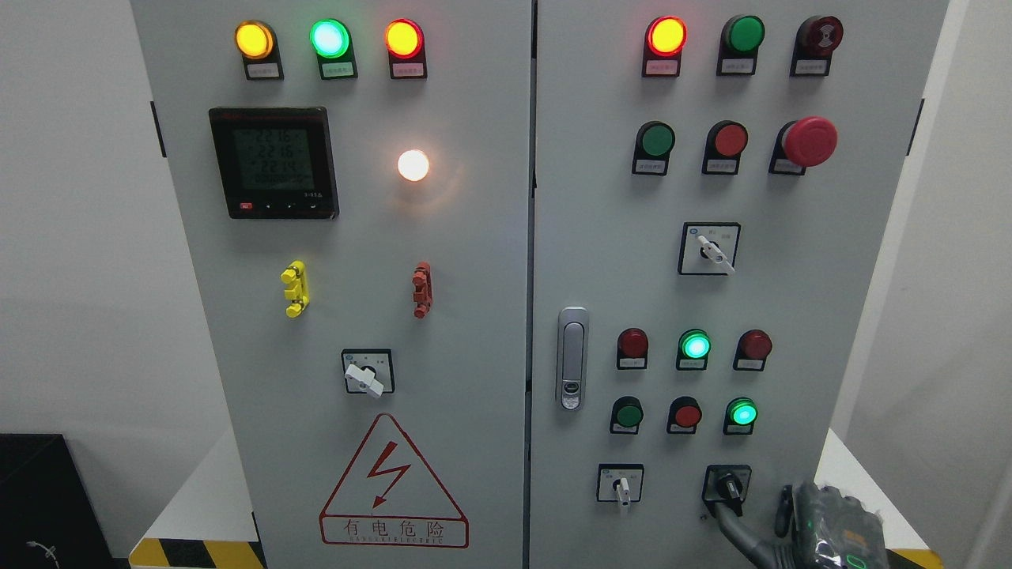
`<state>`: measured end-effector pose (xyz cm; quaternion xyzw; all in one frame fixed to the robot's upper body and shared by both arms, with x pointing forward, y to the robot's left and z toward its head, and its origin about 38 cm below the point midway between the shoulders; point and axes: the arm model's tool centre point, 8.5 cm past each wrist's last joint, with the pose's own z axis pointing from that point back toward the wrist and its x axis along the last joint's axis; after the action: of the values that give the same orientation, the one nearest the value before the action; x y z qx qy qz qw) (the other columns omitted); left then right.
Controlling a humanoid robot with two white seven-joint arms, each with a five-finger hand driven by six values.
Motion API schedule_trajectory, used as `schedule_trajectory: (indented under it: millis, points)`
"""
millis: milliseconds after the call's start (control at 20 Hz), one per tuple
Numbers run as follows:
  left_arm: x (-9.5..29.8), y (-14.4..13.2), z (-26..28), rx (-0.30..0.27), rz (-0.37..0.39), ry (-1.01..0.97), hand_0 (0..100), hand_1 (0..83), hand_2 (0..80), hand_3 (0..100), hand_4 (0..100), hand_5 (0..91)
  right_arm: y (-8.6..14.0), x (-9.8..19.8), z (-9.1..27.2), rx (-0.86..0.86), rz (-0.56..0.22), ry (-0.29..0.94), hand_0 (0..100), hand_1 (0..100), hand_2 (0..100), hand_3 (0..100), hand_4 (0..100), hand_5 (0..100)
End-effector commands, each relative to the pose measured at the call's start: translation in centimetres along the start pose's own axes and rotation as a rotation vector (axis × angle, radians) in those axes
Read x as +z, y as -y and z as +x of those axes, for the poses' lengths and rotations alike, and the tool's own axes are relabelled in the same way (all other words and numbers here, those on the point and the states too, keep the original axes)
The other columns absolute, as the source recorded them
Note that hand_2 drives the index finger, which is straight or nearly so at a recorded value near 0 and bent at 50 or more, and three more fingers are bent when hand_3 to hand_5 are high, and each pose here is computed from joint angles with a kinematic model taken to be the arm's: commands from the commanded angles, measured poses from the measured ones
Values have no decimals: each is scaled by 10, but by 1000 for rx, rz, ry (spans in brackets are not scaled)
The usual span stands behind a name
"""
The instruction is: Flip black knob to close circuit
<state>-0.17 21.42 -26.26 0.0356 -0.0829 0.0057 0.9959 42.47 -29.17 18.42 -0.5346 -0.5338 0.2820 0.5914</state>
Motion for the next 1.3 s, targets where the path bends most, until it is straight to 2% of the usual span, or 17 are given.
schedule_trajectory:
  millis: [0, 1250]
  points:
    - [2, 1, -7, -42, -7, -18, 0, 0, 0, 0, 0, 0, 2, -1, -4, -2, -6, -12, 25, 173, 767, 953, 771, 757]
    - [2, 1, -7, -42, -7, -20, 0, 0, 0, 0, 0, 0, 7, -3, -9, -5, -17, -15, 28, 173, 763, 950, 766, 757]
